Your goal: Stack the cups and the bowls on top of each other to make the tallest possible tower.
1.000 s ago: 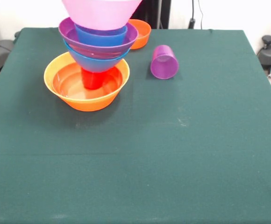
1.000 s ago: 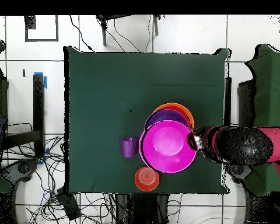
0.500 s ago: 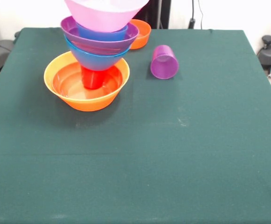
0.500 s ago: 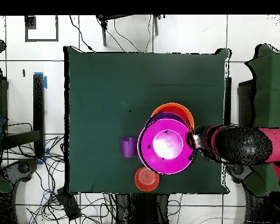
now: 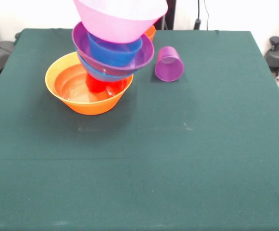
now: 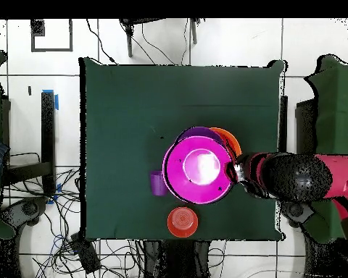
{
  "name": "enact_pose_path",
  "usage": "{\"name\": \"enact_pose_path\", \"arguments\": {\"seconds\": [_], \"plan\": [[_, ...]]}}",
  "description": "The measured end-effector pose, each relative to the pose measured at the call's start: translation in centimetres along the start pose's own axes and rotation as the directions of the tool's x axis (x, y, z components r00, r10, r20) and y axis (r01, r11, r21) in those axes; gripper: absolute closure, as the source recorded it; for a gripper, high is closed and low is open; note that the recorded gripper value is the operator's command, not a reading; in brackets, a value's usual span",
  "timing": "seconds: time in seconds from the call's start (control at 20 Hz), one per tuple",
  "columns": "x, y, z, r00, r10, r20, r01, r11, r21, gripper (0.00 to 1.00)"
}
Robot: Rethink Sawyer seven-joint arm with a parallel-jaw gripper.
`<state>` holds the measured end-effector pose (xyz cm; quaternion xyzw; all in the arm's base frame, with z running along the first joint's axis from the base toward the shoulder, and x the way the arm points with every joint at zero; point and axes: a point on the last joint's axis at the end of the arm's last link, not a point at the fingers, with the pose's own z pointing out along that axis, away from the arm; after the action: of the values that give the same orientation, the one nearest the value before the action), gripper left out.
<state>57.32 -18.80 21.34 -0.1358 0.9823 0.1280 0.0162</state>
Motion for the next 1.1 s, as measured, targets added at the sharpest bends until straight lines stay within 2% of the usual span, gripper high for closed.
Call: {"name": "enact_pose_path", "arguments": {"seconds": [0.6,1.1], "plan": [[0.4,-0.7,0.6,0.9997,0.022,0.009,-0.022,0.9997,-0.003,1.0],[0.7,-2.0,1.6,0.9981,0.06,0.012,-0.06,0.9975,-0.037,1.0]]}}
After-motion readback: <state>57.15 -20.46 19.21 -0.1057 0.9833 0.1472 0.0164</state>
